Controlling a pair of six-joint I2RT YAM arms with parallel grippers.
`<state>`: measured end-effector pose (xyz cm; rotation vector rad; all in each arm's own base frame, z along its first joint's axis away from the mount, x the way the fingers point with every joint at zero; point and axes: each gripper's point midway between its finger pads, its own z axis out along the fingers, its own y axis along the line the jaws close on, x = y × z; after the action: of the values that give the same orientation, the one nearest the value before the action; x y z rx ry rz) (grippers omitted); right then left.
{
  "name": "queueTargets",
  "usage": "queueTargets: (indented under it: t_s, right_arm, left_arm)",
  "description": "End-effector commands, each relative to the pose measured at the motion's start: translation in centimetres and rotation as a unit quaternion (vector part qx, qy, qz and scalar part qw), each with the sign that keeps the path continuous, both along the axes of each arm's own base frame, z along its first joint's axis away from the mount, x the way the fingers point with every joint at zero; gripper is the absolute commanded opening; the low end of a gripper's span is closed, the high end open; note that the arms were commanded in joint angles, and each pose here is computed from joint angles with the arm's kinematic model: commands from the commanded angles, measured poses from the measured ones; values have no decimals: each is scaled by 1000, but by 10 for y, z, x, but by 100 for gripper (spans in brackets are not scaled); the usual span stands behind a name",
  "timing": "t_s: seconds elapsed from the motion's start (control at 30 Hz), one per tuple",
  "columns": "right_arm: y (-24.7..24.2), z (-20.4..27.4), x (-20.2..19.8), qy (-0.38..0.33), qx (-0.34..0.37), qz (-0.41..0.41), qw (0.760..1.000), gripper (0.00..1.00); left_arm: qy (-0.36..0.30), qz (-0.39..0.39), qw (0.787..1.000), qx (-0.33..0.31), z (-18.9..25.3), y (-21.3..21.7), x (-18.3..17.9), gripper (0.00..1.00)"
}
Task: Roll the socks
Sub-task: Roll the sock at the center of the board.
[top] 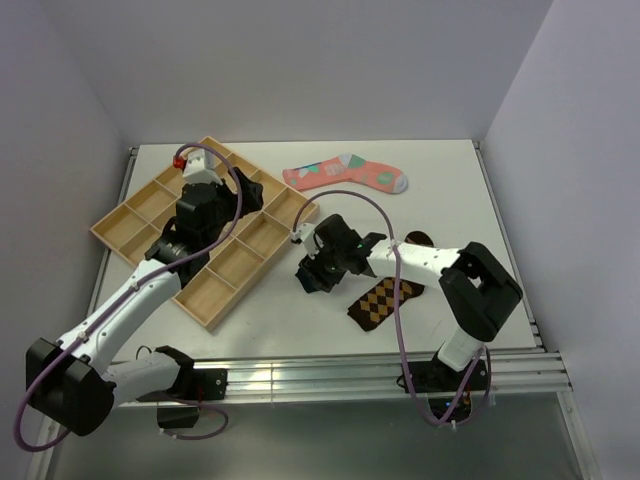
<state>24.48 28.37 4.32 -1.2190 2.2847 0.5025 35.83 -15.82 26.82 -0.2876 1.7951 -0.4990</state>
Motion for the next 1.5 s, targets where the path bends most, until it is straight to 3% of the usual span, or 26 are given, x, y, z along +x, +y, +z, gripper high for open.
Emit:
queueTargets:
  t_s: [0.0, 0.3, 0.8, 0.97, 1.3, 1.47]
  right_arm:
    - [33, 30, 21, -48, 39, -19, 998, 55]
    - [55, 19, 18, -47, 17, -28, 998, 55]
    - [49, -8, 20, -45, -28, -43, 998, 53]
    - [38, -12, 24, -53, -61, -63, 995, 48]
    - [30, -12, 12, -56, -86, -35, 994, 45]
    - [25, -5, 10, -74, -83, -26, 993, 55]
  left_arm:
    - [-29, -4, 999, -23, 19, 0, 10, 92]
    - [-27, -17, 999, -25, 11, 5, 17, 91]
    - [-22, -29, 999, -32, 1, 6, 15, 90]
    - [-17, -31, 999, -35, -4, 5, 16, 90]
    - [-16, -33, 999, -39, -10, 4, 16, 90]
    - [-12, -41, 998, -42, -14, 1, 15, 89]
